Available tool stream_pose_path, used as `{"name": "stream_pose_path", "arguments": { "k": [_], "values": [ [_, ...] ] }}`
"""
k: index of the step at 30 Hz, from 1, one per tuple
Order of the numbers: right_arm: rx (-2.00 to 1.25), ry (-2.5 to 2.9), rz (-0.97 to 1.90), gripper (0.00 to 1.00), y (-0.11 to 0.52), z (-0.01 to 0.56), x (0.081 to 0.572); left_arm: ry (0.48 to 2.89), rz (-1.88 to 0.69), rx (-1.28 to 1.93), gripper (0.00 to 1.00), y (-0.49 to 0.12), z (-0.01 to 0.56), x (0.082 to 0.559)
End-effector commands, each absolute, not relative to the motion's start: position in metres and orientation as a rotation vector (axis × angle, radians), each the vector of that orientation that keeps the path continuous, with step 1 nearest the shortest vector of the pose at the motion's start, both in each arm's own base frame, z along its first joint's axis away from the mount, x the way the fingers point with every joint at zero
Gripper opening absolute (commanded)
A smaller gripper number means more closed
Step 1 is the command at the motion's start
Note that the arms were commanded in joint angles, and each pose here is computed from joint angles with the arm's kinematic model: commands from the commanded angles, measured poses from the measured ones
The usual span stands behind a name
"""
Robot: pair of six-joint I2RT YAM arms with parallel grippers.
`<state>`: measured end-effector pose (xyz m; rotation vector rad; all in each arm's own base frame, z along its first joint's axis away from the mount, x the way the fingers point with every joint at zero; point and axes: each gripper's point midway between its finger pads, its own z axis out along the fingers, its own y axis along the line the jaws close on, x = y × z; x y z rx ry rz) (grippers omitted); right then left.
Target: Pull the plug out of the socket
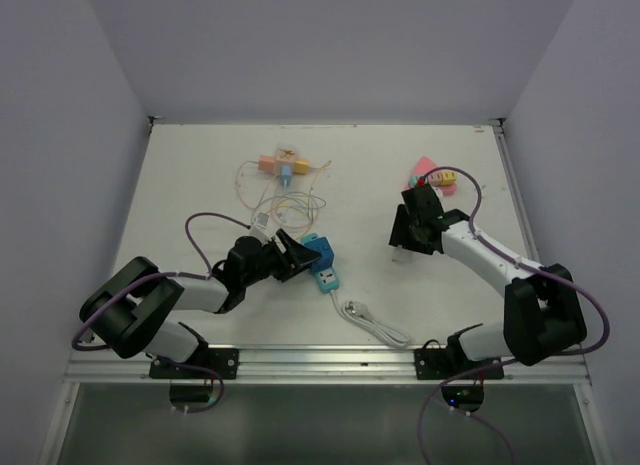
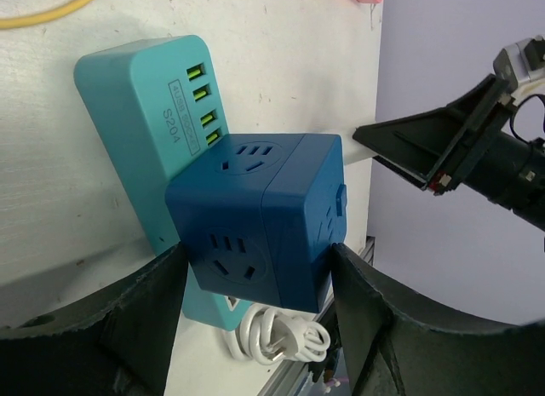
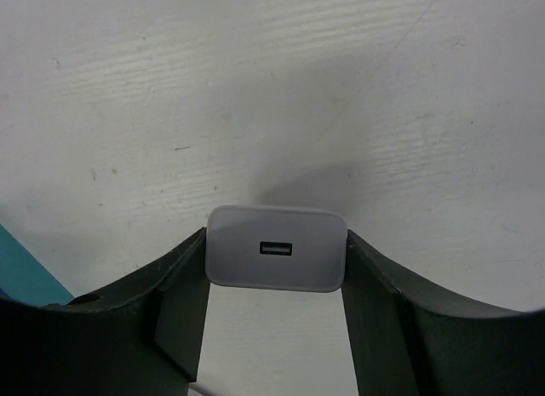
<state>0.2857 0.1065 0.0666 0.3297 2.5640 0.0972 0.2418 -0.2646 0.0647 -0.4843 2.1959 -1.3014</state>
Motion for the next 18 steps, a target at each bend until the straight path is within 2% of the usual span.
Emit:
{"name": "stream_pose_path", "arguments": {
  "k": [1,4,7,8,16,18],
  "values": [
    [0.307,2.57,0.188,0.2,0.111,0.078,0.307,2.435,-1.0,-0.526,0.69,-0.227,-0.006,0.212],
    [0.342,2.584,0.169,0.37,0.1,0.073,0.318,2.434,-1.002,-0.527,0.73,-0.227,-0.005,0.212],
    [0.346,2.581,0.142,0.49,0.094,0.072,0.326,2.433,-1.005,-0.527,0.78,-0.227,-0.005,0.211],
    [0.35,2.579,0.139,0.57,0.093,0.073,0.328,2.432,-1.006,-0.528,0.79,-0.227,-0.005,0.211],
    [0.303,2.483,0.187,0.89,0.096,0.105,0.338,2.417,-1.051,-0.527,0.85,-0.231,0.001,0.211],
    [0.272,2.436,0.219,0.92,0.098,0.122,0.338,2.417,-1.06,-0.525,0.85,-0.232,0.002,0.211]
  ]
}}
